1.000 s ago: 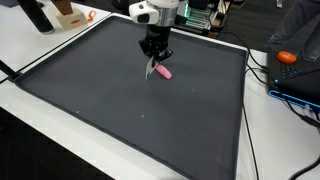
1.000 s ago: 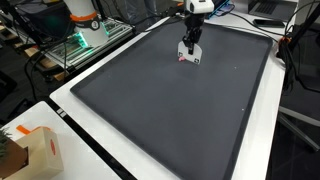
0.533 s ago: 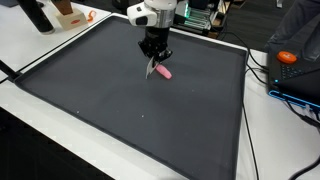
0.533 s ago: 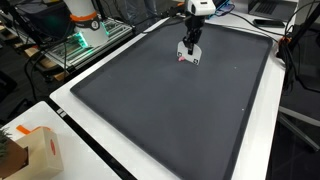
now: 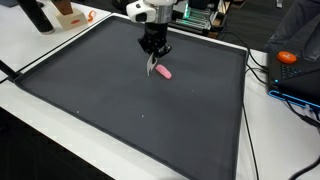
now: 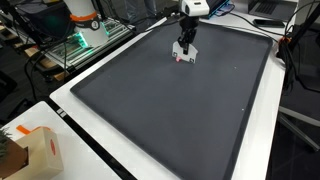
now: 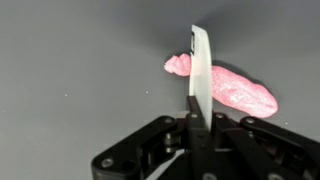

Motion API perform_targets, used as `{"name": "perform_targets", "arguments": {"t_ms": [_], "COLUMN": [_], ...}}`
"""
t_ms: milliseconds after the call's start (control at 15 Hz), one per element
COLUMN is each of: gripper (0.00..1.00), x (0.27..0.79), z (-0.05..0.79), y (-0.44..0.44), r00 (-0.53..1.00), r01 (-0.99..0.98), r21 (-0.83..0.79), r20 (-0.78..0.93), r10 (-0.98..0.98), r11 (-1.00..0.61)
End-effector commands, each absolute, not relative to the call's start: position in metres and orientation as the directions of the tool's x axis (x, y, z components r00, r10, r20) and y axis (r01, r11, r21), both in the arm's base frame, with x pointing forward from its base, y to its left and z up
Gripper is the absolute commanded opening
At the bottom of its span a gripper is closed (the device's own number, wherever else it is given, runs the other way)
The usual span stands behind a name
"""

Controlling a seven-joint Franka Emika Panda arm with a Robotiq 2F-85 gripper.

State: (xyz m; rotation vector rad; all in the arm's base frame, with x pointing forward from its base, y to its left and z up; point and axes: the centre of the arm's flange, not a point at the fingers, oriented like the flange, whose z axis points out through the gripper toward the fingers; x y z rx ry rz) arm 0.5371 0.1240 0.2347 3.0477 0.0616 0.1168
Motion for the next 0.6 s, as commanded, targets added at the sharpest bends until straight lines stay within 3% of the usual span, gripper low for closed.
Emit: {"name": "perform_targets", "arguments": {"t_ms": [0,533], "gripper": [0.01,0.01], "x": [0.498,0.488], "z": [0.185,0.233], "y": [0.107,0.112], "r00": [0.996,0.997], "r01": [0.047,0.025], "r21": [0.125,0.082], "r20": [-0.075,0.075], "r10": [0.038,0.031], "r11": [-0.991,-0.996]}}
